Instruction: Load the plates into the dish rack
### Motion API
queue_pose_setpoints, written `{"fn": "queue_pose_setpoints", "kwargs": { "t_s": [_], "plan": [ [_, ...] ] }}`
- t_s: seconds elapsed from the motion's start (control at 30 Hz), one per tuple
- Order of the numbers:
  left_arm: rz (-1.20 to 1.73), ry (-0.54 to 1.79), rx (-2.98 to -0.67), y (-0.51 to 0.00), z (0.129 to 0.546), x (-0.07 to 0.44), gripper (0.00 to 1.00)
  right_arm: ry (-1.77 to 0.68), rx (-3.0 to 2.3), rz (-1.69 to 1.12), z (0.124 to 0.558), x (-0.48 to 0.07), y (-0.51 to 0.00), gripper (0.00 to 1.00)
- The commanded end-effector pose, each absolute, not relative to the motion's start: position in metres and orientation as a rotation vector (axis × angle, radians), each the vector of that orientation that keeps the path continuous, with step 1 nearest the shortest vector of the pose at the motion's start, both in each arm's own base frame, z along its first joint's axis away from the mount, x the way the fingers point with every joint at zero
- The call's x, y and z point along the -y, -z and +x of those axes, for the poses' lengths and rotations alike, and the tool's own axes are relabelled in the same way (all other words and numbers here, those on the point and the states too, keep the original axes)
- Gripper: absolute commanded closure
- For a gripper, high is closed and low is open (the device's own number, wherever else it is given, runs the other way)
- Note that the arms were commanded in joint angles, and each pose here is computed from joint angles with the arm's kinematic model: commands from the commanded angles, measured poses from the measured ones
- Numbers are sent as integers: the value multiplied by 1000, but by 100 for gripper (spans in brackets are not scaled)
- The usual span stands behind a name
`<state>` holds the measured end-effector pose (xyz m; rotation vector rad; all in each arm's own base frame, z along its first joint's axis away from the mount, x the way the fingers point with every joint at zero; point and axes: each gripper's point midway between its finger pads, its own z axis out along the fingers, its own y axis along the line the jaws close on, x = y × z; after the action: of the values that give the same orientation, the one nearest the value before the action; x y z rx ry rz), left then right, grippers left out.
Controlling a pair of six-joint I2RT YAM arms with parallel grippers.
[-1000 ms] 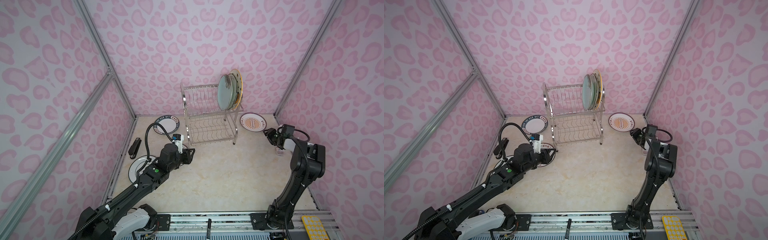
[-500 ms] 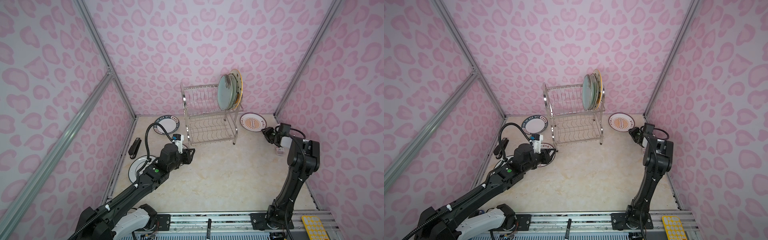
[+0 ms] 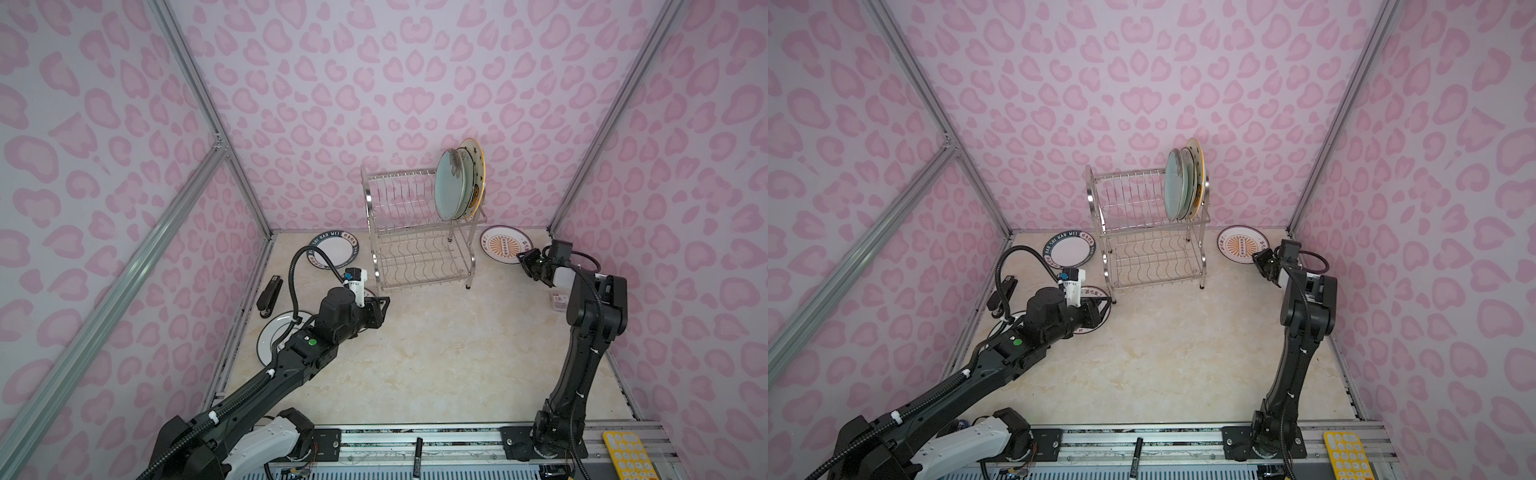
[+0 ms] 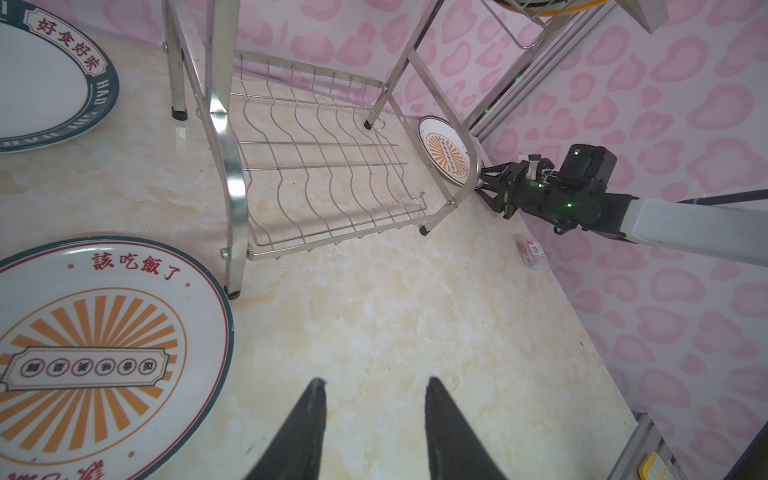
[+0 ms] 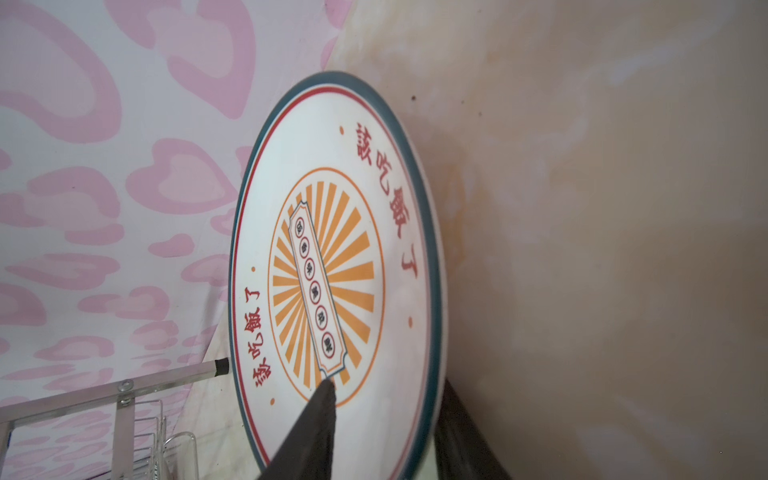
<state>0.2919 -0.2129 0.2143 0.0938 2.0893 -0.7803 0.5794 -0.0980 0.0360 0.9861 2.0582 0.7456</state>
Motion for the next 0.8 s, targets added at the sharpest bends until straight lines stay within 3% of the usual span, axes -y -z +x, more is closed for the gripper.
{"fn": "queue_pose_setpoints", "kwargs": {
  "t_s": [0.0,0.77],
  "plan": [
    [94,780,-2081,-218,292,212,58,-742,-2061,1020,579,98,-27,63],
    [90,770,-2082,-216,291,210,58,-750,-2059,1021,579,96,-27,83]
  ]
}}
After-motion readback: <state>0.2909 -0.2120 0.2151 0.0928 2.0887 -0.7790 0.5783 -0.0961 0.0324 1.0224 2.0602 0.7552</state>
